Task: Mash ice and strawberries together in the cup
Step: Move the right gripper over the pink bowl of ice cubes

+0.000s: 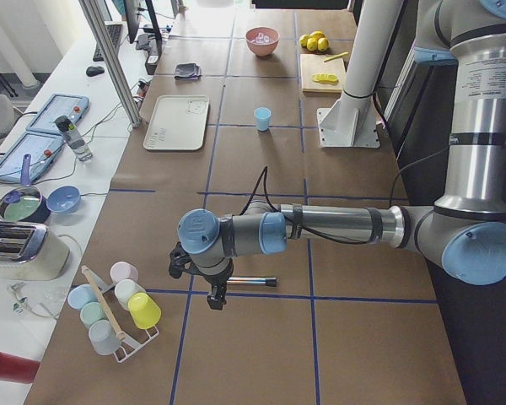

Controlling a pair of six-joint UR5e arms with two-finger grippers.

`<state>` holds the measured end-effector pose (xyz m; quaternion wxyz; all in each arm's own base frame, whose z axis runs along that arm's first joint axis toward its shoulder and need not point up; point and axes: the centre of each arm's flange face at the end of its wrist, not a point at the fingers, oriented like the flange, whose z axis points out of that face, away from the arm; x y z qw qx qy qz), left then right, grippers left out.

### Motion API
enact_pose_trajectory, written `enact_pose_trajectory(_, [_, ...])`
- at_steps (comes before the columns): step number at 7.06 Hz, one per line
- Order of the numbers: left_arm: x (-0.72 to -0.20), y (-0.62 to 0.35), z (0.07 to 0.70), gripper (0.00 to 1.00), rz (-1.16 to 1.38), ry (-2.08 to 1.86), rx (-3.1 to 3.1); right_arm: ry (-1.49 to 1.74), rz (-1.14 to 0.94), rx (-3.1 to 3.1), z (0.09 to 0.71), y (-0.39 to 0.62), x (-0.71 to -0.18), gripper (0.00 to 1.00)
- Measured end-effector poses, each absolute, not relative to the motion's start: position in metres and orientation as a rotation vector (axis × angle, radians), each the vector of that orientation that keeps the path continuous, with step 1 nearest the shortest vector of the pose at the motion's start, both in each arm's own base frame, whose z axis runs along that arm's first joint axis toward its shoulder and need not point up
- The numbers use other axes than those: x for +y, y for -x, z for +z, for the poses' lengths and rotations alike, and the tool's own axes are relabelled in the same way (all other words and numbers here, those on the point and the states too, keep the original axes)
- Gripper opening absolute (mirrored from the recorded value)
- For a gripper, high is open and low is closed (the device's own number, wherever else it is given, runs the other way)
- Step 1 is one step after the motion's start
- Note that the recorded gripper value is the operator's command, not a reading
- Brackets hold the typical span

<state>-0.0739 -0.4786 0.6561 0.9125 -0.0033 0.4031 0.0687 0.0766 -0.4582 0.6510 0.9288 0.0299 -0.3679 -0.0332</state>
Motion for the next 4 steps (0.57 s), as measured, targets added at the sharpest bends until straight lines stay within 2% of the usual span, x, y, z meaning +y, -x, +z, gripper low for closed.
enact_pose_trajectory(4, [-0.479, 0.074, 0.656, 1.0, 0.144, 0.004, 0.831, -0.056, -0.098, -0.764, 0.615, -0.028, -0.475, 1.0])
